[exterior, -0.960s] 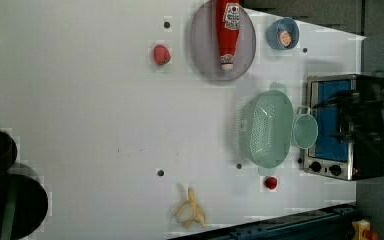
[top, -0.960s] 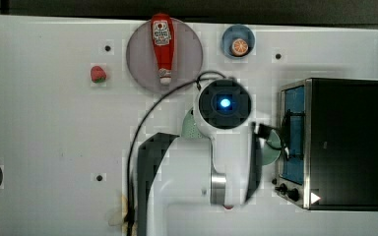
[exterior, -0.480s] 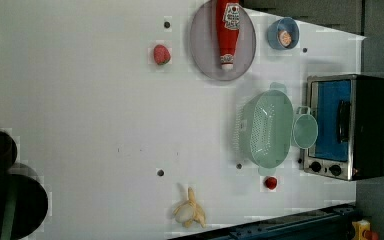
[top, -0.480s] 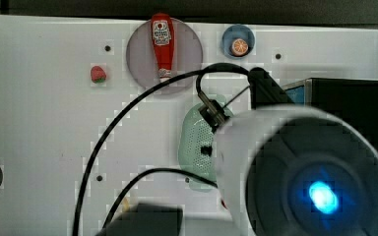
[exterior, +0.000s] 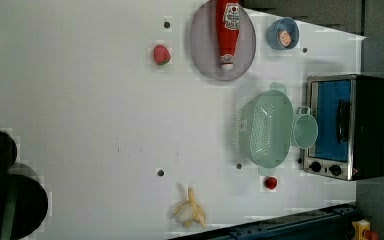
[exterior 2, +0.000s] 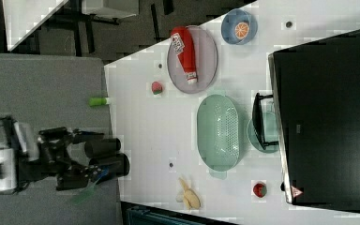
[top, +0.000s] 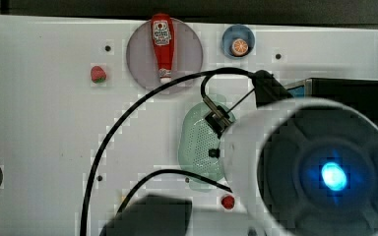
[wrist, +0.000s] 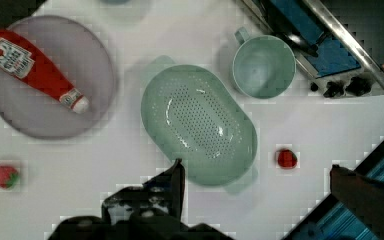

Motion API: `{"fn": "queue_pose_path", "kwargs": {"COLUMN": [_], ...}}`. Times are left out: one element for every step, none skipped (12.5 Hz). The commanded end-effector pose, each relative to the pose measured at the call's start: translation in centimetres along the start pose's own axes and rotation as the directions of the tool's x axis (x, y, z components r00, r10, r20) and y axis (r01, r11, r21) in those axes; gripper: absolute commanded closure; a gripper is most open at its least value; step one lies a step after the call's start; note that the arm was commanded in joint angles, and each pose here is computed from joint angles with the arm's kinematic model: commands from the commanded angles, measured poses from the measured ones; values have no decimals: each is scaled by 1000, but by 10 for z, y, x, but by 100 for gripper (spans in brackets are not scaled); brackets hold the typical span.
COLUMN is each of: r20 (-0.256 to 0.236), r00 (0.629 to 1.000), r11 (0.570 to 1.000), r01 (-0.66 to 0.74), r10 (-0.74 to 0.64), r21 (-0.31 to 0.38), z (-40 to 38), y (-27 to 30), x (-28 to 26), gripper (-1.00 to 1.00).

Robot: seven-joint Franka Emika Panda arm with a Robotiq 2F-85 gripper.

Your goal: Drag strainer left to right.

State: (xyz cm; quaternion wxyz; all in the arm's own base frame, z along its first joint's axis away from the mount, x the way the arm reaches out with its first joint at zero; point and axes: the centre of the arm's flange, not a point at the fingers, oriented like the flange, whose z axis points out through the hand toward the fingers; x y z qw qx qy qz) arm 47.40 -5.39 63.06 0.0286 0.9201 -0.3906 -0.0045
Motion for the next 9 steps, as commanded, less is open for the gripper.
{"fn": "queue_pose_path", "kwargs": {"r20": [41, 44, 46, 48, 50, 52, 53, 55, 56], "r00": [997, 997, 997, 997, 997, 997, 997, 997, 997], "r11": [998, 998, 998, 998, 997, 997, 997, 997, 997], "r01": [61, 62, 62, 62, 62, 62, 62, 63, 63], "r10": [-60, -60, -60, -60, -60, -60, -60, -60, -60], "r21": [-26, -28, -30, -33, -34, -36, -37, -39, -40], "z": [19, 20, 22, 23, 24, 25, 27, 28, 28], "y": [-13, -14, -14, -15, -15, -16, -17, -17, -17], "x": [0, 1, 2, 2, 2, 3, 3, 4, 4], "gripper": [-100, -100, -100, -100, -100, -100, -100, -100, -100]}}
